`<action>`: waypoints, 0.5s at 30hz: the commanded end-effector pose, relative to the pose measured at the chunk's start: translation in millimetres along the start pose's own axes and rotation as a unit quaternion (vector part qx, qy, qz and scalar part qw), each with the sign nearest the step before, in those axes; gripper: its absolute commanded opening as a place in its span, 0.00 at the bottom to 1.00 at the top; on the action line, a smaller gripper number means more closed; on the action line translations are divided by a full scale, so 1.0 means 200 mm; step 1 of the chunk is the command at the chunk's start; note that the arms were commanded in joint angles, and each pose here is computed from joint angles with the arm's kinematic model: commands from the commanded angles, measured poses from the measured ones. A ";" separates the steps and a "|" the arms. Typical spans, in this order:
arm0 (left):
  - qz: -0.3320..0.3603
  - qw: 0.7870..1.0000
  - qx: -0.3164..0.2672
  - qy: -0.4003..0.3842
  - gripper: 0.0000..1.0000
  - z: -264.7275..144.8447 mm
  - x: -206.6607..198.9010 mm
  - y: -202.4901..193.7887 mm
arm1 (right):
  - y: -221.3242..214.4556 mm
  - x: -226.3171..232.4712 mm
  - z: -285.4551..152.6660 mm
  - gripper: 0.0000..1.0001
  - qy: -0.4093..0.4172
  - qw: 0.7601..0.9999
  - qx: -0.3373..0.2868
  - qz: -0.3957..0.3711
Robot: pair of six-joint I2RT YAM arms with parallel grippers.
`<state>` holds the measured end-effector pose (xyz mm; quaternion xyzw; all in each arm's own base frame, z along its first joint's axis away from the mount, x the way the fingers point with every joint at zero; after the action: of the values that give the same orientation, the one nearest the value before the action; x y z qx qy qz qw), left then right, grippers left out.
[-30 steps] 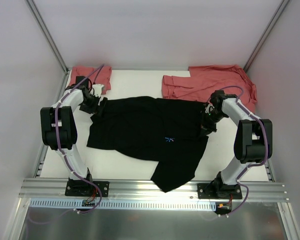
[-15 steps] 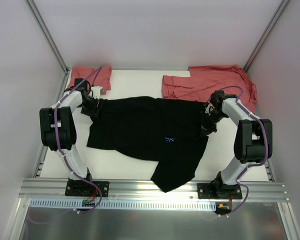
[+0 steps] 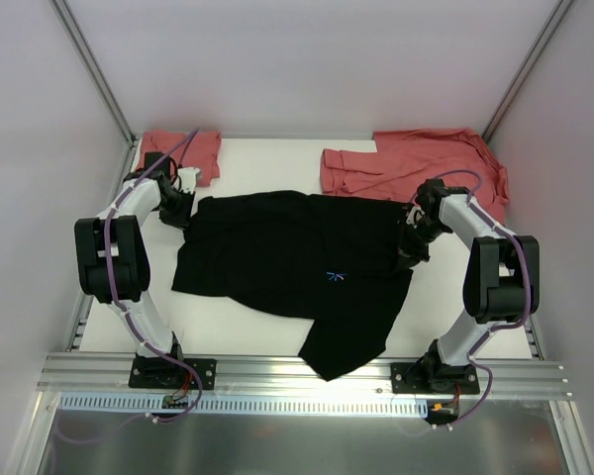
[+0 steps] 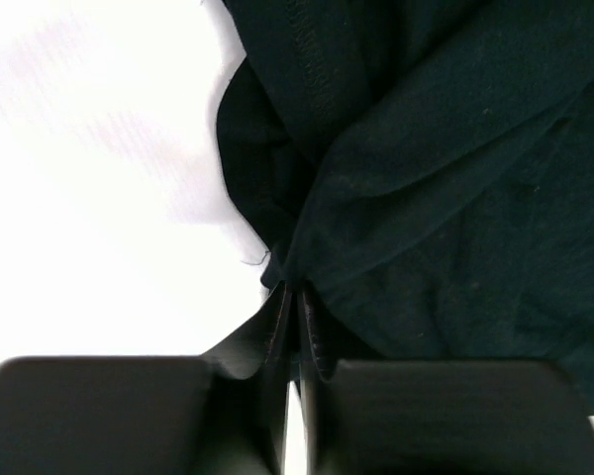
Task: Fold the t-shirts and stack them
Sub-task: Flatten out the tshirt
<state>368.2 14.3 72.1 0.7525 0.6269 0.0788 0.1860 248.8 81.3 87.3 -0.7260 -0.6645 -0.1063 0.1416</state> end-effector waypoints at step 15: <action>-0.066 0.991 -0.115 0.021 0.00 -0.37 -0.02 0.34 | 0.30 0.19 -0.40 0.00 0.028 0.992 -0.121 -0.021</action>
<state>384.2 14.6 106.0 0.7229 0.6521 0.1023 0.2043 282.3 83.3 124.3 -0.7232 -0.6658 -0.1478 0.1090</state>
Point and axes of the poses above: each gripper's point midway between its finger pads, its own z axis out along the fingers, its own x axis along the line the jaws close on, y = z × x, the point moved 2 cm from there along -z, back along the fingers, and after that the axes turned 5 degrees about -z, right-handed, at the moved point
